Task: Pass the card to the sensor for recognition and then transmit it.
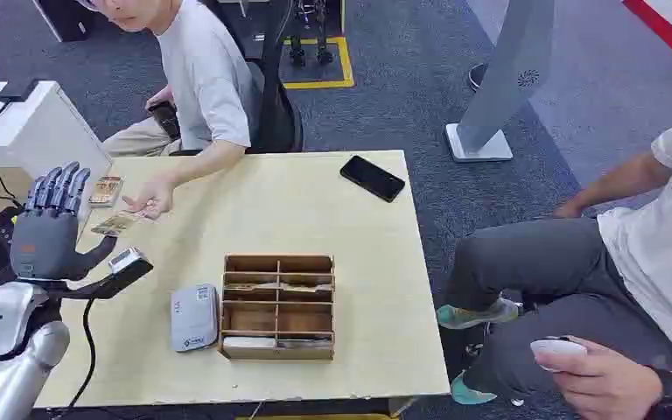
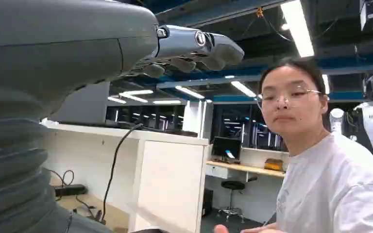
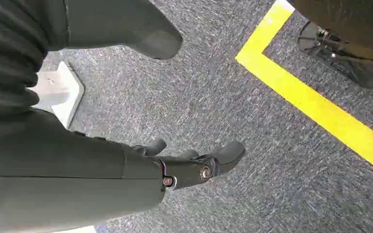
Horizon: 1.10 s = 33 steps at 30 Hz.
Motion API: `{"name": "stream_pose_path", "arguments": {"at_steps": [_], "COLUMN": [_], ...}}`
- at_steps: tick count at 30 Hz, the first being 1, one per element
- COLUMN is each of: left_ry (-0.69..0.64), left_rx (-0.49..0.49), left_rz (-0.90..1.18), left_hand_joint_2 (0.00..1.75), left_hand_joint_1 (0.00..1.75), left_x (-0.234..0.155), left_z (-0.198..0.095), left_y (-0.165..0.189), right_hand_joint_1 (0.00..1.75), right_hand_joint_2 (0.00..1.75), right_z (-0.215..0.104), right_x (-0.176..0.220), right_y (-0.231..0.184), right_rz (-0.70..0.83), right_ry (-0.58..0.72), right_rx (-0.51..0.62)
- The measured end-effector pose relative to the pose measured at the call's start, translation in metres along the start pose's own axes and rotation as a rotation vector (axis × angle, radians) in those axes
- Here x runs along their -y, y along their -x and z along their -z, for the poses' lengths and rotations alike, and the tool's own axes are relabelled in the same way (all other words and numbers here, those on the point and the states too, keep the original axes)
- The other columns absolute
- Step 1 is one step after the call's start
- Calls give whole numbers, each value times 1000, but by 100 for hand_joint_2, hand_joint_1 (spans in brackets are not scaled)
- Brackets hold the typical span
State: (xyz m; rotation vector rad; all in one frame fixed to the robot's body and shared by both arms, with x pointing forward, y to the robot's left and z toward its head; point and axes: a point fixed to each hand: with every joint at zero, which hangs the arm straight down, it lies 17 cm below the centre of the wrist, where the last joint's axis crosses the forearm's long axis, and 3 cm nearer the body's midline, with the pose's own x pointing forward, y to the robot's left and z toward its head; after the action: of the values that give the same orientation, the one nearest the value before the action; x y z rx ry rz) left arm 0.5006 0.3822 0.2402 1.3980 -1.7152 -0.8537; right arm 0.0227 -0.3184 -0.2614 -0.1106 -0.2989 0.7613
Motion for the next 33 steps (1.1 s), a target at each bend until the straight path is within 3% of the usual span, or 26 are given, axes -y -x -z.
{"name": "stream_pose_path", "arguments": {"at_steps": [10,11,14,15,33], "left_ry": [-9,-9,-5,-2,29], "left_rx": [8,8,10,11,-16], "left_rz": [23,23,30,34,6], "left_hand_joint_2": [175,175,175,175,175], "left_hand_joint_1": [0,12,12,175,175], "left_x": [-2,-2,-1,0,5], "left_z": [0,0,0,-1,-2], "left_y": [0,0,0,2,10], "right_hand_joint_1": [0,0,0,0,0], "right_hand_joint_2": [175,175,175,175,175], "right_z": [1,1,1,1,3], "right_x": [2,2,2,1,3], "right_y": [1,0,0,0,0], "right_rz": [-6,-6,-7,-9,-7], "right_ry": [4,4,1,0,3], "right_rx": [0,0,2,4,1]}}
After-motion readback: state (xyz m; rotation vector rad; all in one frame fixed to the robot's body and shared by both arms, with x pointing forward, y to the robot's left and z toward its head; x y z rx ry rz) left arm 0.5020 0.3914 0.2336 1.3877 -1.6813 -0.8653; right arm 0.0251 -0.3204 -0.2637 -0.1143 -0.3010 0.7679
